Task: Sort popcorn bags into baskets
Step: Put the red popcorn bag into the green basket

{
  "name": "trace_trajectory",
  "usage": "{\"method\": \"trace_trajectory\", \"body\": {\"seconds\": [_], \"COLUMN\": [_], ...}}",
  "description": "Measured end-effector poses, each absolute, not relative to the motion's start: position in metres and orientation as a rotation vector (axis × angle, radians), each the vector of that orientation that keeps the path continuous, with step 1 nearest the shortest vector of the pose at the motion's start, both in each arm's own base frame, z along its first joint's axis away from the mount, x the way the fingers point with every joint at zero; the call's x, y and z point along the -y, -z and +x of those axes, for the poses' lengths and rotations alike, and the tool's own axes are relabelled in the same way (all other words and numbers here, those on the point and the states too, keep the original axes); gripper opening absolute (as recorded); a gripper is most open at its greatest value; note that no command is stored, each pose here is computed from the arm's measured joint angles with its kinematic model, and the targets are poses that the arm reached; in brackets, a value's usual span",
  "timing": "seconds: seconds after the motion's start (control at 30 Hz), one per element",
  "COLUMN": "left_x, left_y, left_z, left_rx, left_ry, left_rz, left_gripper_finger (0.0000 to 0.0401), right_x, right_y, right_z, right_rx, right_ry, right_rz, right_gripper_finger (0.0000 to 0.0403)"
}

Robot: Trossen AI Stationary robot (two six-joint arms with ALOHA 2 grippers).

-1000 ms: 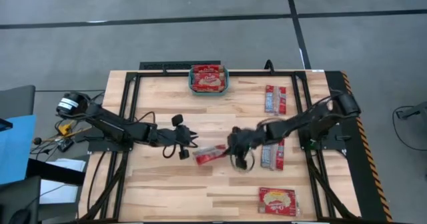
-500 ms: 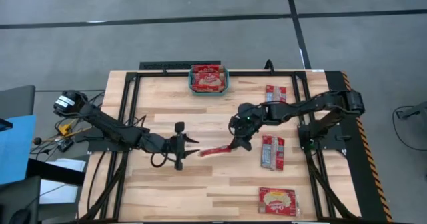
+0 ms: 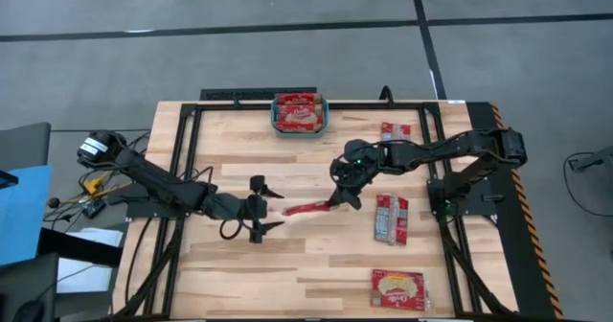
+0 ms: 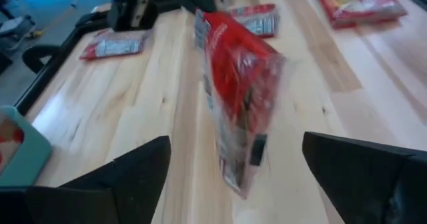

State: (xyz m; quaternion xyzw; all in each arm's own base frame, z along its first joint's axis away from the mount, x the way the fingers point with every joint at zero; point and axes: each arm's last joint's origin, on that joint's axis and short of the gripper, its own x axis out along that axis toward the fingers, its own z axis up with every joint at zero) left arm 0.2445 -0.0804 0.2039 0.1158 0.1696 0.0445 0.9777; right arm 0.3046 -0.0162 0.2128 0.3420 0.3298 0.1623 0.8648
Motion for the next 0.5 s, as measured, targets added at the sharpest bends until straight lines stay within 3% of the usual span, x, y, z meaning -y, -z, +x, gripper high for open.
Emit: {"method": "trace_trajectory", "body": {"seconds": [0.1,0.2,0.33,0.5], "left_x": [0.077,0.075,0.074,0.071], "left_y": [-0.207,-0.210,-0.212,-0.213], "left_z": [0.247,0.249,0.250,0.251], "left_rx": [-0.313,-0.279,-0.257,-0.258], "left_ry": [-0.103,-0.113,-0.063,-0.077], "left_rz": [0.203,0.188,0.202,0.233], "left_gripper_finger": [0.0318,0.0272,0.0175,0.0025], "right_x": [0.016,0.016,0.017,0.019], "right_y": [-0.215,-0.220,-0.223,-0.226], "right_z": [0.306,0.309,0.311,0.312], "right_rx": [-0.662,-0.608,-0.570,-0.521], "right_ry": [-0.350,-0.368,-0.383,-0.403], "right_rz": [0.707,0.707,0.696,0.607], "right_gripper_finger": [0.0004,0.0008,0.0007,0.0019]}}
